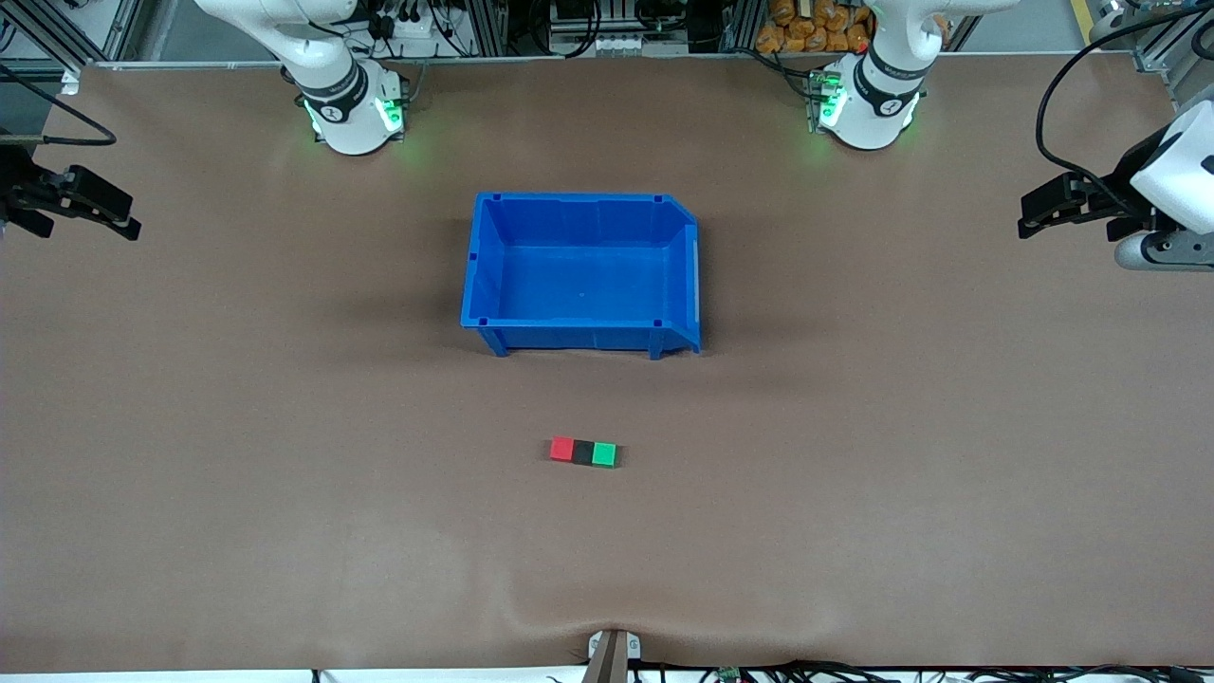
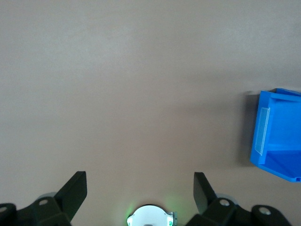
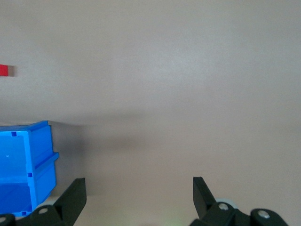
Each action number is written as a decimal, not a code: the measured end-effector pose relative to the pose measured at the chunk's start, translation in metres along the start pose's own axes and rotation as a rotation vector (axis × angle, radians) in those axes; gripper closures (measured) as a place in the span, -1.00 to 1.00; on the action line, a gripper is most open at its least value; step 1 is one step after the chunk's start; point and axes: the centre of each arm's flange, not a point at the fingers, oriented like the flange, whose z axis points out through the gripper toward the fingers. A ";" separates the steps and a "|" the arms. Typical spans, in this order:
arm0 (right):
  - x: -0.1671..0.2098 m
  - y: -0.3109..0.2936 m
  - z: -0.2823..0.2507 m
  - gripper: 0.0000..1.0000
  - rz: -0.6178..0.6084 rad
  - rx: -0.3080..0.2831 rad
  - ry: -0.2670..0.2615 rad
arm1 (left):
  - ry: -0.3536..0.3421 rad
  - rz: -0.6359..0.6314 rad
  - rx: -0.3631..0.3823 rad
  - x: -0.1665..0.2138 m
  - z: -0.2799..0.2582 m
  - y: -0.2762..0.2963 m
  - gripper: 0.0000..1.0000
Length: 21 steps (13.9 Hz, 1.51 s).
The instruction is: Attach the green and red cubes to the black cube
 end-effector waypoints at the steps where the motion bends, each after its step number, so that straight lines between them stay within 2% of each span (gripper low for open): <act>1: 0.000 -0.001 0.000 -1.00 -0.001 0.001 0.000 | 0.000 -0.006 0.000 0.000 0.000 0.000 -1.00; 6: 0.000 -0.002 0.000 -1.00 -0.001 0.025 0.000 | 0.001 -0.031 0.000 0.000 0.000 0.004 -1.00; 21: 0.000 0.007 0.001 -1.00 0.017 0.033 -0.002 | 0.047 -0.042 0.003 -0.019 -0.002 0.017 -1.00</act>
